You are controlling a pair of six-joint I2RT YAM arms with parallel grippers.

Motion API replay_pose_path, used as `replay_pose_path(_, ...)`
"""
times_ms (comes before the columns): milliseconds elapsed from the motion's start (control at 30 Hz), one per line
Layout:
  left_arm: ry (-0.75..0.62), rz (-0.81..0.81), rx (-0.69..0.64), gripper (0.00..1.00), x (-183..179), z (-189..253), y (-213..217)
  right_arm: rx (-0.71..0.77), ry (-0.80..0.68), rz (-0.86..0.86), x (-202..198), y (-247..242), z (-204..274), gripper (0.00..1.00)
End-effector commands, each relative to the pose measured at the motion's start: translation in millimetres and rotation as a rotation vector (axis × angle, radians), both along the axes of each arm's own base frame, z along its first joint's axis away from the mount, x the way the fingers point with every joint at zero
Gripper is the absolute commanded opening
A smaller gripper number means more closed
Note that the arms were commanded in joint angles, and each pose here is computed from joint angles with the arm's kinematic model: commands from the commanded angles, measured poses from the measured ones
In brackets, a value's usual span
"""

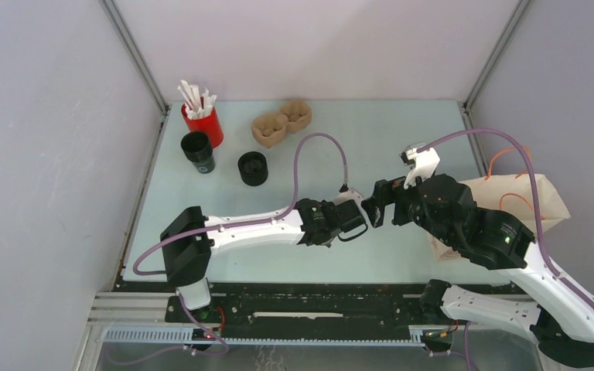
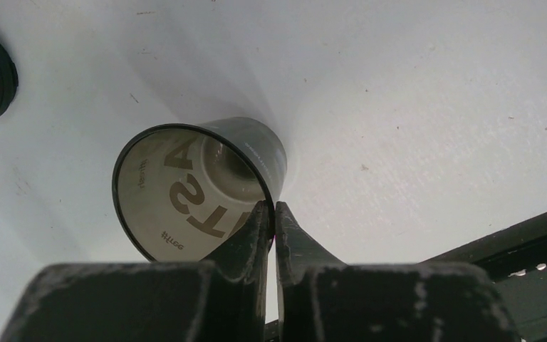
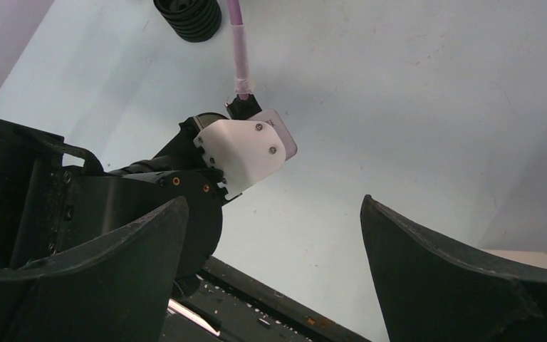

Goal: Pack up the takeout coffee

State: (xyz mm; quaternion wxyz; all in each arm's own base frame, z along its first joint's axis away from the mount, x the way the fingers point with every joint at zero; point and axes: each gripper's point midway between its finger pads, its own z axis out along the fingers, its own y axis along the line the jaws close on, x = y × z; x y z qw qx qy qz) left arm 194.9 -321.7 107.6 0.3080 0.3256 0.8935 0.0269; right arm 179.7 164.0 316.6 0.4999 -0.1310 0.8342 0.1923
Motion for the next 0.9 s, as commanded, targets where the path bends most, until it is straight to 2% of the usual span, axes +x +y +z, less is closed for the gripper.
replay_pose_path(0, -0.015, 0.005, -0.066, 0.11, 5.3, 14.6, -14.8, 0.03, -0.015, -0.014, 2.9, -0.1, 6.5, 1.0)
replay_pose_path(100, -0.023, 0.016, -0.071, 0.21, 7.7, 17.5, -12.2, 0.032, -0.014, -0.012, 2.9, 0.3, 6.5, 1.0)
replay_pose_path(167, -0.05, 0.035, -0.085, 0.38, 10.0, 31.7, -6.7, 0.034, -0.016, -0.011, 2.7, 0.2, 7.3, 1.0)
replay_pose_path(233, -0.094, 0.047, -0.128, 0.53, 14.2, 59.2, 1.3, 0.034, -0.017, -0.009, 2.0, -0.5, 7.7, 1.0)
replay_pose_path(400, -0.175, 0.092, -0.286, 0.73, 32.1, 135.4, 39.2, 0.039, -0.026, -0.018, 2.7, -3.4, 9.9, 1.0)
replay_pose_path(500, -0.136, 0.166, -0.367, 0.8, 58.0, 140.9, 81.9, 0.047, -0.033, -0.016, 2.8, -3.5, 12.3, 1.0)
replay_pose_path(633, -0.036, 0.273, -0.404, 0.84, 97.8, 123.1, 133.9, 0.053, -0.032, -0.011, 1.7, -3.3, 13.0, 1.0)
replay_pose_path(833, 0.035, 0.423, -0.393, 0.85, 178.2, 104.3, 169.0, 0.048, -0.019, -0.016, 2.7, -1.9, 9.7, 1.0)
replay_pose_path(867, 0.059, 0.454, -0.393, 0.83, 192.8, 97.3, 173.0, 0.049, -0.016, -0.011, 2.6, -0.4, 9.3, 1.0)
